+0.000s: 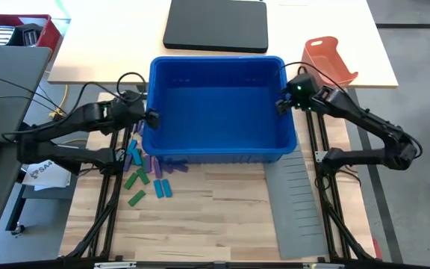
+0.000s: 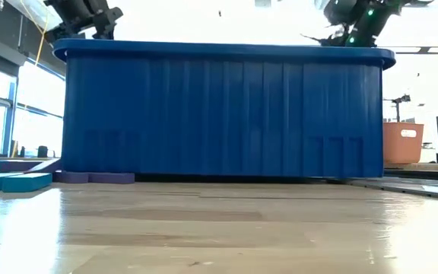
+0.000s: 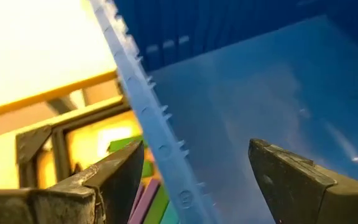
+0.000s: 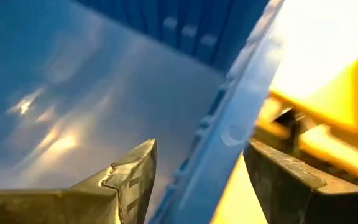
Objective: Sort blocks
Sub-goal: Adjust the blue bin, then insert the bin divider into the blue bin
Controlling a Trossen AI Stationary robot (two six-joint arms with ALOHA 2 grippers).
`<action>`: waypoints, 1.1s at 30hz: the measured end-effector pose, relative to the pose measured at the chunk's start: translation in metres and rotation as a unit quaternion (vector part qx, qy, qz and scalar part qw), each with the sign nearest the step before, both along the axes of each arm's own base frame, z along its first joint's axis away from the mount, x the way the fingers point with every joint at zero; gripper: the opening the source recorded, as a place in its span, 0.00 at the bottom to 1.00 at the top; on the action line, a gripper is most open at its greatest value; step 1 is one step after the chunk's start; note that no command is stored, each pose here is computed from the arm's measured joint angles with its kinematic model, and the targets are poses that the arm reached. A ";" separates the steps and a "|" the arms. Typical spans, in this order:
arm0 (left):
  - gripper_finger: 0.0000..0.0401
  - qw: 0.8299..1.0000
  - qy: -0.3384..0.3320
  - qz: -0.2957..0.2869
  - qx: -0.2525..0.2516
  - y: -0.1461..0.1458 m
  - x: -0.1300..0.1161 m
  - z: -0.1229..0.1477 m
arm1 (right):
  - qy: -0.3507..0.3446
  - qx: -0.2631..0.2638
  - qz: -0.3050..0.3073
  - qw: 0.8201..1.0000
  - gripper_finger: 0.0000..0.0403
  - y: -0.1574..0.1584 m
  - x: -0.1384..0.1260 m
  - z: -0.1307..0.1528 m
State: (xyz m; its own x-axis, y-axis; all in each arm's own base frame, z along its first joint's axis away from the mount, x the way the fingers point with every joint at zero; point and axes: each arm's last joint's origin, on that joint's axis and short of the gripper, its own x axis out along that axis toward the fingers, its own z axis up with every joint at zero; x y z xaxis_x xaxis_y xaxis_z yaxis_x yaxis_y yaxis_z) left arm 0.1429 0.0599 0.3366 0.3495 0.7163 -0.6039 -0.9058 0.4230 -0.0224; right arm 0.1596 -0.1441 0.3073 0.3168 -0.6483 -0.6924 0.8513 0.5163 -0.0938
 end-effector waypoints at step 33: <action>0.42 0.898 0.000 -0.386 0.212 -0.191 0.095 -0.015 | -0.082 0.125 0.418 0.896 0.51 0.305 0.014 -0.021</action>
